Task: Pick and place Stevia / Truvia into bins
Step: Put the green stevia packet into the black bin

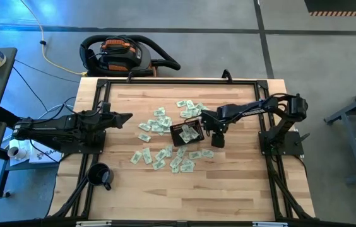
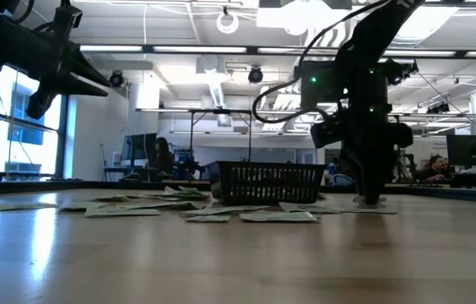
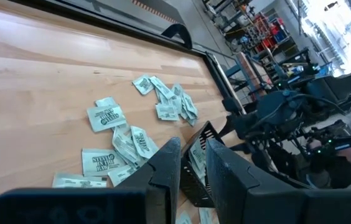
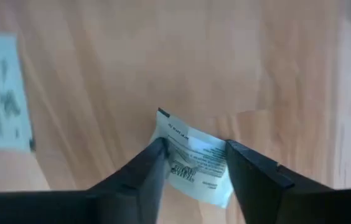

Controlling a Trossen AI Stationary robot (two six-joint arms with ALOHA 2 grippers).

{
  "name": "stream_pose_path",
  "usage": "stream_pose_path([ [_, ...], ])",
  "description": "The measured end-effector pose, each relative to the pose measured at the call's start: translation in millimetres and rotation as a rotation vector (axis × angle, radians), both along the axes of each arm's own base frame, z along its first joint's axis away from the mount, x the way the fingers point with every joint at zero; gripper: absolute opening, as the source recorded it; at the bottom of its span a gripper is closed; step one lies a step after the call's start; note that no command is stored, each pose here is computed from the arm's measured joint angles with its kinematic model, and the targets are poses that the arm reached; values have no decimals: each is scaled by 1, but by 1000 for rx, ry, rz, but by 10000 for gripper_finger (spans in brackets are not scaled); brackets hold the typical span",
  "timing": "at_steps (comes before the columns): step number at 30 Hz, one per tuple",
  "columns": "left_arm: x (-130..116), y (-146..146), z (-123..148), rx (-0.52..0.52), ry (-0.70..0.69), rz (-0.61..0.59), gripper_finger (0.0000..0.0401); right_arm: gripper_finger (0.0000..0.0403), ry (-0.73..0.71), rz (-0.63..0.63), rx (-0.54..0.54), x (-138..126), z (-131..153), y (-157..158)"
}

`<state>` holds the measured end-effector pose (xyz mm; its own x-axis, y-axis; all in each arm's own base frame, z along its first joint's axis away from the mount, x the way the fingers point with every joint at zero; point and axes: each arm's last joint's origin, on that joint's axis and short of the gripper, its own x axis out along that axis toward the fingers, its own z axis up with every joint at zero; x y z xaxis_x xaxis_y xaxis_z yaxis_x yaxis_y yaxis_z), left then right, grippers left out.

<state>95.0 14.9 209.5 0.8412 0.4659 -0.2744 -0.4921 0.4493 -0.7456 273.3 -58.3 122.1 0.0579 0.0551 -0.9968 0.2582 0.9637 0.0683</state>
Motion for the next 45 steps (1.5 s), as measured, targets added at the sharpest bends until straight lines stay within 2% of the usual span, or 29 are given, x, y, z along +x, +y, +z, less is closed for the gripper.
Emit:
stream_pose_path([
  [4,0,0,0,0,-2,0,111,80,-12,-121,23,2,3,4],
  [7,0,0,0,0,-2,0,111,21,-58,-237,48,7,18,9],
  [8,0,0,0,0,-2,0,111,12,-92,-269,37,11,27,11],
  [12,0,0,0,4,2,-2,111,22,-345,-403,4,27,91,15],
  [14,0,0,0,10,5,-4,111,23,-429,-441,-41,34,113,15],
  [17,0,0,0,32,18,-11,111,9,-515,-441,-14,50,127,11],
  [19,0,0,0,49,27,-18,111,6,-515,-412,38,63,122,9],
  [23,0,0,0,51,30,-27,111,36,-386,-409,111,85,93,8],
  [29,1,-2,0,37,29,-78,111,124,-280,-428,147,98,81,8],
  [32,1,-2,0,34,29,-88,111,159,-302,-432,45,101,96,4],
  [35,1,-2,0,33,28,-91,111,181,-225,-404,-122,95,108,1],
  [37,1,-2,0,33,28,-91,111,188,-173,-389,-188,90,111,-3],
  [41,1,-2,2,34,8,-91,111,189,-112,-491,-128,79,109,-27],
  [45,2,-2,4,36,-19,-89,111,186,-76,-650,-196,66,101,-60],
])
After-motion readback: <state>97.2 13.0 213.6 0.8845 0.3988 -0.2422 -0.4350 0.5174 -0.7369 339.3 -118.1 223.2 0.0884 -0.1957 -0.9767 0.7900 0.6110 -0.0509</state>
